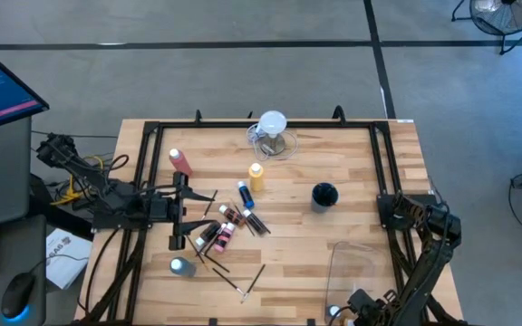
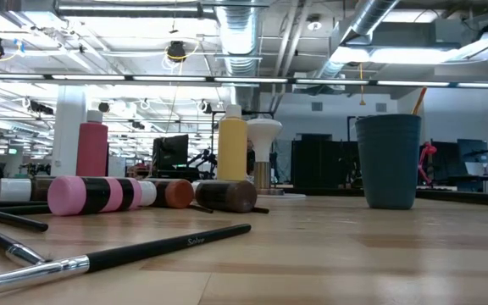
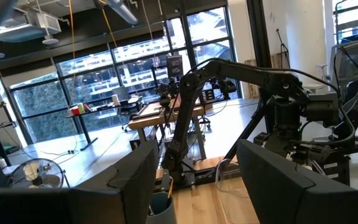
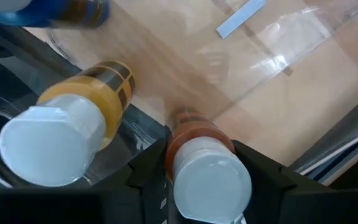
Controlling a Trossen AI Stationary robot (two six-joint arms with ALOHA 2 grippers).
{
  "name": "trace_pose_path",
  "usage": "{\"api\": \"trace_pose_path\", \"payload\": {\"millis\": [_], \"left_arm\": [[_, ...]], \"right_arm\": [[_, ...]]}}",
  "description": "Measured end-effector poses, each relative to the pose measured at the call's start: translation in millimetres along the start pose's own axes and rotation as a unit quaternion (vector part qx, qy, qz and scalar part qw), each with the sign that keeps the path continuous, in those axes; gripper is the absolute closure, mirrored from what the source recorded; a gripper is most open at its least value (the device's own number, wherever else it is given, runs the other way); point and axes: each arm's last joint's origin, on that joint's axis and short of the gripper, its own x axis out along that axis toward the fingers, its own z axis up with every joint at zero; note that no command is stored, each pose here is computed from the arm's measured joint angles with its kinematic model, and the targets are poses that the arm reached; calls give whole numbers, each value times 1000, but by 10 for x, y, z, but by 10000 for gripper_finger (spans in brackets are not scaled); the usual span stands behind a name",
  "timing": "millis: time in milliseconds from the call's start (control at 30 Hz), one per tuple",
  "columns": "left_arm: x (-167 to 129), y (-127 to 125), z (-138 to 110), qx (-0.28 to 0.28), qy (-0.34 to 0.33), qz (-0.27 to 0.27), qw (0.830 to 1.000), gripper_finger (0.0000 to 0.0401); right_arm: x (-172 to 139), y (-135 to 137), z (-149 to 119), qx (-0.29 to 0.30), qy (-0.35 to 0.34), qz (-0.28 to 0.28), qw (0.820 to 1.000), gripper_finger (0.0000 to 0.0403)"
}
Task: Pick & Place Paint Supplies
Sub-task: Put the right small brown paint bottle into the transparent bin, then put the small dark green paint bottle into the transparent bin
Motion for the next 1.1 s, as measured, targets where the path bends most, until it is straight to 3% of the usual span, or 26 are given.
{"api": "trace_pose_path", "payload": {"millis": [500, 1100], "left_arm": [[0, 0, 0, 0, 0, 0, 1000, 192], [0, -1, 0, 0, 0, -1, 1000, 192]], "right_arm": [[-1, -2, 3, -26, -4, 0, 1000, 189], [-193, -80, 175, -58, 5, -15, 998, 179]]}}
